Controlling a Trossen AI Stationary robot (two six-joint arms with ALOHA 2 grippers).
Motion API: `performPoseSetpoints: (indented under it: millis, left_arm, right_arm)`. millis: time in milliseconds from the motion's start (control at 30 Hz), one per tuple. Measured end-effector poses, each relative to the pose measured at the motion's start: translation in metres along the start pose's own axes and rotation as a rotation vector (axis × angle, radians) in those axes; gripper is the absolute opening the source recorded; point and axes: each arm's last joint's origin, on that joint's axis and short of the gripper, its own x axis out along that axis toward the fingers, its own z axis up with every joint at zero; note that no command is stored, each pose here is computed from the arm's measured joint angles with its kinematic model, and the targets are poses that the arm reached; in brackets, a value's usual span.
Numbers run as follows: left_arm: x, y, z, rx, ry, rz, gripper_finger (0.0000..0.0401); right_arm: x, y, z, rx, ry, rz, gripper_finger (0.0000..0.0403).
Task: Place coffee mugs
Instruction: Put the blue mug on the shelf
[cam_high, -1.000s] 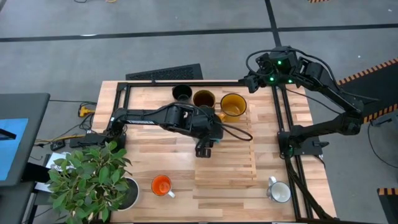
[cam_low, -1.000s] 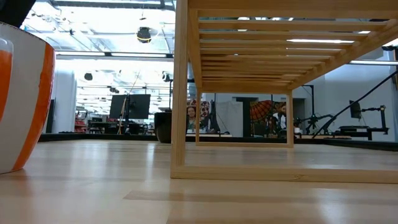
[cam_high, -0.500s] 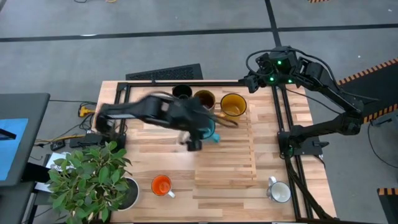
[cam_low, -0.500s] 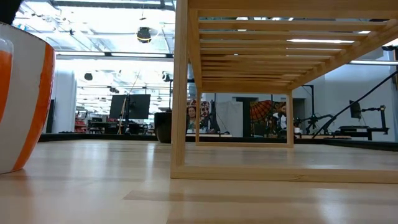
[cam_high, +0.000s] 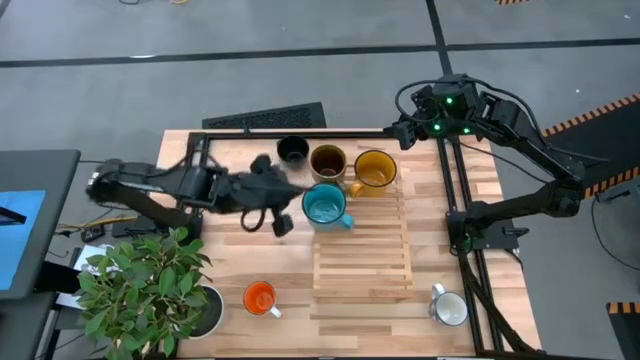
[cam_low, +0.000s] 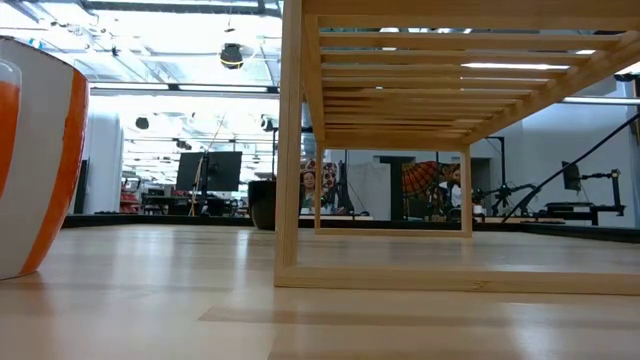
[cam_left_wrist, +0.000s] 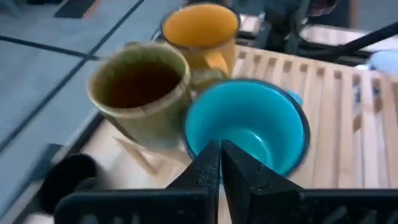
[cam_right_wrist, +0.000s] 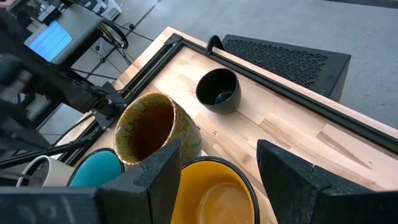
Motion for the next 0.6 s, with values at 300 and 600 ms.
performPoseSetpoints:
  millis: [300, 600]
  left_arm:
    - [-0.027, 0.037, -0.068, -0.136, -0.136, -0.072, 0.0000]
    - [0.015, 0.042, -0.115, -0.214, -0.211, -0.260, 0.0000]
  right_arm:
    - [0.000, 0.000, 0.000, 0.000, 0.002, -0.001, 0.0233]
    - [0.000, 0.000, 0.000, 0.000, 0.001, 0.000, 0.0233]
